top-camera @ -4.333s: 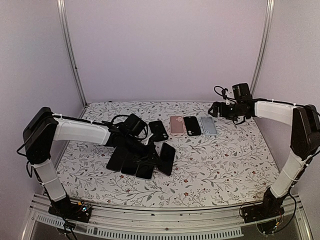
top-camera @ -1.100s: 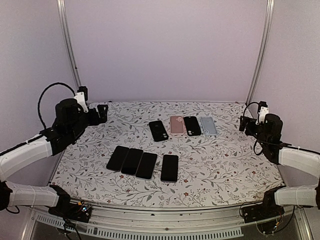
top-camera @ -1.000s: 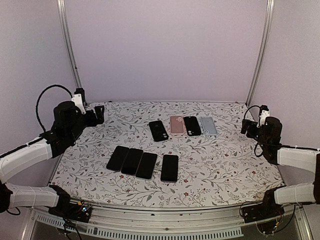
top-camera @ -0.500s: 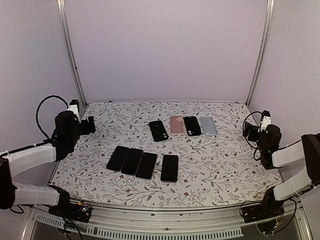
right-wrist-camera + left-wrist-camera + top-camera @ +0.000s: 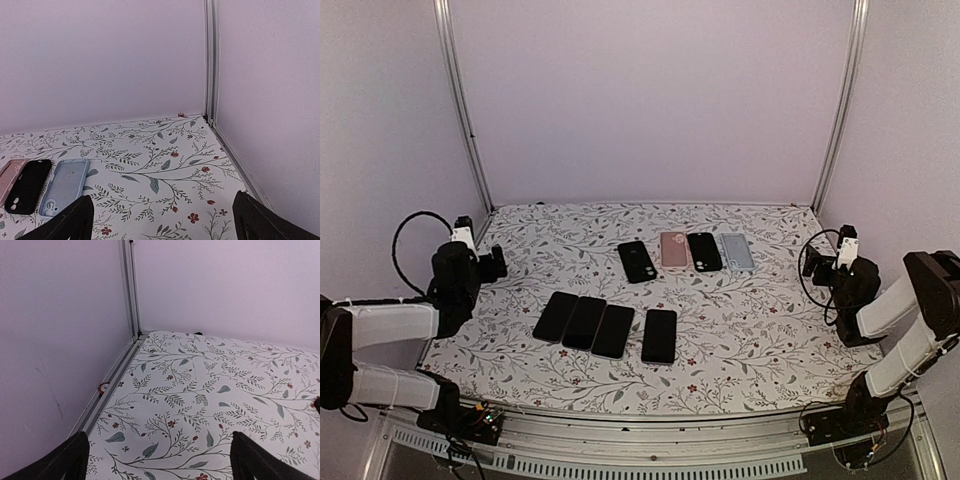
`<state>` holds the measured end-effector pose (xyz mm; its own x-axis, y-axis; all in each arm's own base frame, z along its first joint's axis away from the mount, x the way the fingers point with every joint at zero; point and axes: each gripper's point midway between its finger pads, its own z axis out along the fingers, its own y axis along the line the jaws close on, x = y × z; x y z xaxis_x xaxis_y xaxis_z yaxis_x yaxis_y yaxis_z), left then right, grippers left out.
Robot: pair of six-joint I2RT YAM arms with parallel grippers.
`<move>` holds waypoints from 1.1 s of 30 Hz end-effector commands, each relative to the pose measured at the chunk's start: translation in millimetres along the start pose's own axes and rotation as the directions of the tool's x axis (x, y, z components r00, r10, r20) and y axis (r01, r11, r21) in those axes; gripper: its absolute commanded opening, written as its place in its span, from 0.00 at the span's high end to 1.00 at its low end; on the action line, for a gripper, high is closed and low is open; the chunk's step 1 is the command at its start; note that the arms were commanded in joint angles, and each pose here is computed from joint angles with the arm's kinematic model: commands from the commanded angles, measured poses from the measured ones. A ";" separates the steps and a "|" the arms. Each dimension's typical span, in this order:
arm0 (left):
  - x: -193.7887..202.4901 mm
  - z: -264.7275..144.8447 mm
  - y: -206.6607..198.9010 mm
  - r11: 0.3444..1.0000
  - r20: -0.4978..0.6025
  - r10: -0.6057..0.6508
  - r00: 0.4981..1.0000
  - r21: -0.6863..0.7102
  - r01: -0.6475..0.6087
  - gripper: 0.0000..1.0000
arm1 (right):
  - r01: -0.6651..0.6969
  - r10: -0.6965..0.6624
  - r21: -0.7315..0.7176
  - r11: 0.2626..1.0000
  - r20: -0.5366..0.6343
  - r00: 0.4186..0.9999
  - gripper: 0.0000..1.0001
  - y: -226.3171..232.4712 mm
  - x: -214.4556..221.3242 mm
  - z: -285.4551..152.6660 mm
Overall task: Take the phone out of the phone case
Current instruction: Reset both arms
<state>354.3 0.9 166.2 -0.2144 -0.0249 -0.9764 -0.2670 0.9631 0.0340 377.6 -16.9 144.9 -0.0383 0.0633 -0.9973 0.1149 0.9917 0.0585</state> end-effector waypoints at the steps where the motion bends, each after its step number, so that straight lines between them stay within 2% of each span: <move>1: -16.0 -1.6 13.3 0.998 0.109 -0.023 0.994 -0.052 0.029 0.01 | 0.001 -0.001 0.002 1.000 0.046 0.999 0.01 -0.7 -11.8 1.5; 7: 0.9 2.1 16.2 0.997 0.140 -0.008 0.990 -0.072 0.018 0.01 | 0.001 -0.001 0.003 1.000 0.046 0.999 0.01 -0.8 -11.9 1.7; 18: -11.4 11.7 3.2 0.993 0.235 0.119 0.965 -0.050 -0.110 0.01 | 0.000 0.000 0.003 1.000 0.046 0.999 0.01 -0.8 -12.0 1.8; 21: -13.1 -2.8 26.4 0.993 0.316 0.059 0.947 -0.120 -0.022 0.01 | 0.000 0.000 0.002 1.000 0.045 0.999 0.01 -0.8 -11.9 1.7; 22: -13.7 -7.0 25.2 0.994 0.341 0.066 0.938 -0.104 -0.032 0.01 | 0.000 0.000 0.002 1.000 0.046 0.999 0.01 -0.6 -12.0 1.8; 28: 2.1 -1.8 1.9 0.990 0.315 0.078 0.946 0.088 -0.111 0.01 | 0.002 -0.002 0.003 1.000 0.045 0.999 0.01 -0.8 -11.8 1.9; 30: -4.5 -0.4 -1.4 0.988 0.344 0.087 0.935 0.093 -0.127 0.01 | 0.000 -0.001 0.002 1.000 0.045 0.999 0.01 -0.7 -11.7 1.8; 32: 4.0 10.8 -5.2 0.984 0.279 0.085 0.956 0.129 -0.125 0.01 | 0.000 0.000 0.003 1.000 0.046 0.999 0.01 -0.9 -11.9 1.8; 33: 2.9 14.9 -7.6 0.980 0.280 0.088 0.956 0.145 -0.133 0.01 | 0.000 0.000 0.002 1.000 0.046 0.999 0.01 -0.7 -12.1 1.7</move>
<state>353.7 9.9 144.8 -0.0173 0.1412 -0.9898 -0.1947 0.9705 0.1419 377.9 -16.9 148.6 -0.0238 0.0600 -0.9979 0.1139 0.9919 0.0569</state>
